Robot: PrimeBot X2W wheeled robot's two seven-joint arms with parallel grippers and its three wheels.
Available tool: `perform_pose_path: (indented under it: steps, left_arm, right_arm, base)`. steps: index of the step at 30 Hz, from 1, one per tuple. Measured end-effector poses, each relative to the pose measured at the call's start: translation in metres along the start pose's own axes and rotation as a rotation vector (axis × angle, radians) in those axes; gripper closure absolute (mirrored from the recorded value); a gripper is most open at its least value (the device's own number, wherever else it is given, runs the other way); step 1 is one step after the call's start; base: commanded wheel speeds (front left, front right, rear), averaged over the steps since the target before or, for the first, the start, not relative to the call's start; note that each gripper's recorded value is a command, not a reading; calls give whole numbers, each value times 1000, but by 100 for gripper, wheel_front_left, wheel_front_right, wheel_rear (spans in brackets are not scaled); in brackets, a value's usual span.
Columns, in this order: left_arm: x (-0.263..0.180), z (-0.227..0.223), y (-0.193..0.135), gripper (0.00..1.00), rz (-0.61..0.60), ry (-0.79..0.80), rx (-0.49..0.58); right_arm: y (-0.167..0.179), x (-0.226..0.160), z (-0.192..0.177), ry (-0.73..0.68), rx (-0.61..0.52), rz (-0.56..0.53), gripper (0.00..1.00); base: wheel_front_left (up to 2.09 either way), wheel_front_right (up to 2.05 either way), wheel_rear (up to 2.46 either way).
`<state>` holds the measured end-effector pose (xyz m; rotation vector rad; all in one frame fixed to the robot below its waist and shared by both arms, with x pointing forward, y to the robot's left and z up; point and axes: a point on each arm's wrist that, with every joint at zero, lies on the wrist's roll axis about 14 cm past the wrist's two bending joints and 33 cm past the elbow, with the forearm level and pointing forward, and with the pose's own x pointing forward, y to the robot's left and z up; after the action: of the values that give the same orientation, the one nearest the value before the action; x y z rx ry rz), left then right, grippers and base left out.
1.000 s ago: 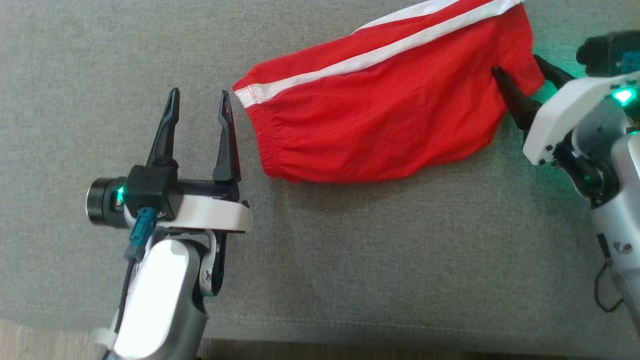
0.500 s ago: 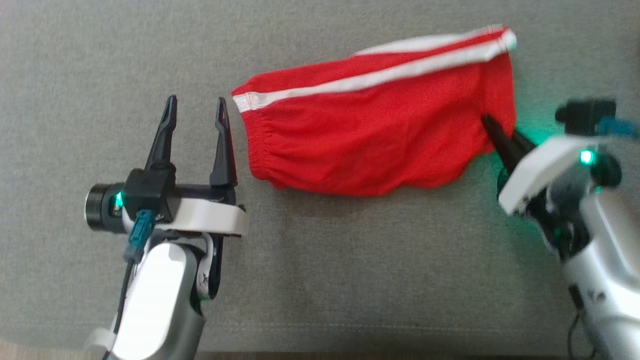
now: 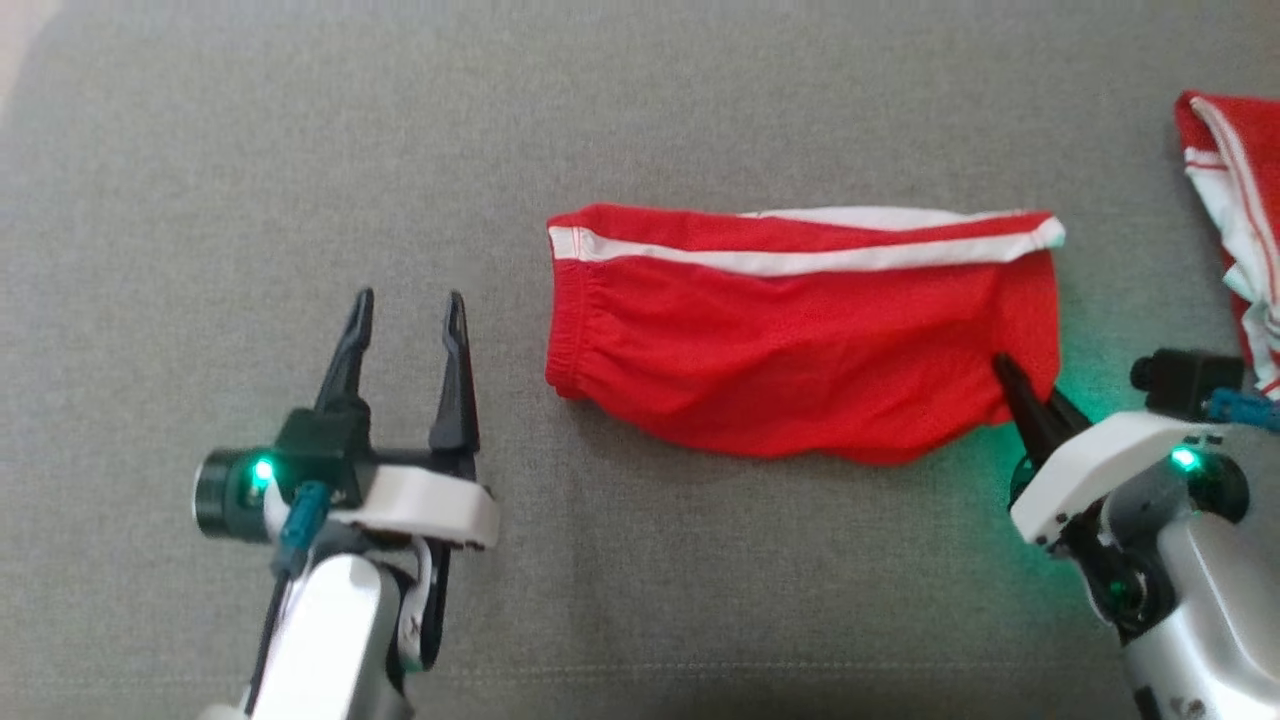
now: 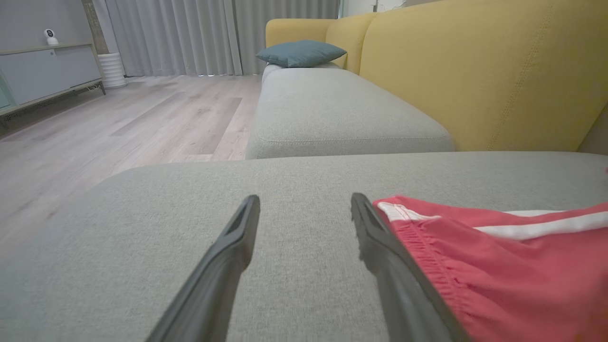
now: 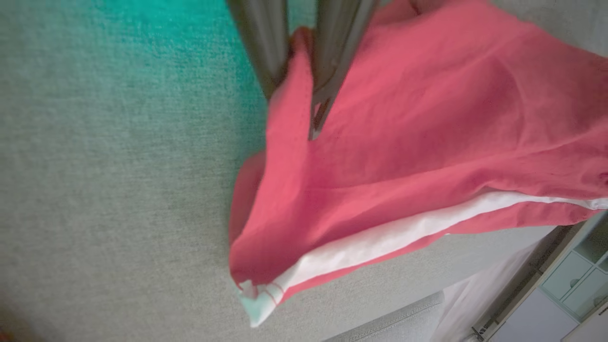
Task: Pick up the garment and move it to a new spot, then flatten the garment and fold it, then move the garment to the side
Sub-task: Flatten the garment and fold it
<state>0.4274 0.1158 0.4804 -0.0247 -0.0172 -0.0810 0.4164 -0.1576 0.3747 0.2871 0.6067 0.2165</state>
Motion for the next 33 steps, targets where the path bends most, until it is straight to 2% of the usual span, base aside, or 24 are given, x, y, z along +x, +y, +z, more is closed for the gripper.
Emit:
perform_pose_path:
  steps: [4, 7, 13, 19, 27, 29, 30, 33]
  left_arm:
    - [-11, 0, -2, 0, -6, 10, -10]
    - [-16, 3, -4, 0, -10, 4, -8]
    - [-22, 12, -4, 0, -14, -18, -5]
    - [-29, 13, 8, 0, 26, -15, -10]
    - [-35, 5, 20, 0, 68, 11, -12]
    - [-36, 3, 22, 0, 75, 18, -11]
    - [-36, 2, 22, 0, 77, 20, -11]
    - [-35, 0, 22, 0, 77, 26, -12]
  right_arm:
    - [13, -7, 15, -29, -52, 27, 100]
    - [38, -8, 35, -61, -125, 84, 100]
    - [125, 0, 57, -65, -299, 281, 100]
    - [202, 7, 30, 17, -351, 471, 100]
    - [227, 19, -5, 100, -333, 546, 100]
    - [230, 22, -10, 108, -336, 556, 20]
    - [231, 23, -11, 105, -338, 560, 0]
    - [238, 23, -7, 55, -347, 586, 0]
  base:
    - [0, 0, 0]
    - [0, 0, 0]
    - [0, 0, 0]
    - [0, 0, 0]
    - [0, 0, 0]
    - [0, 0, 0]
    - [0, 0, 0]
    - [0, 0, 0]
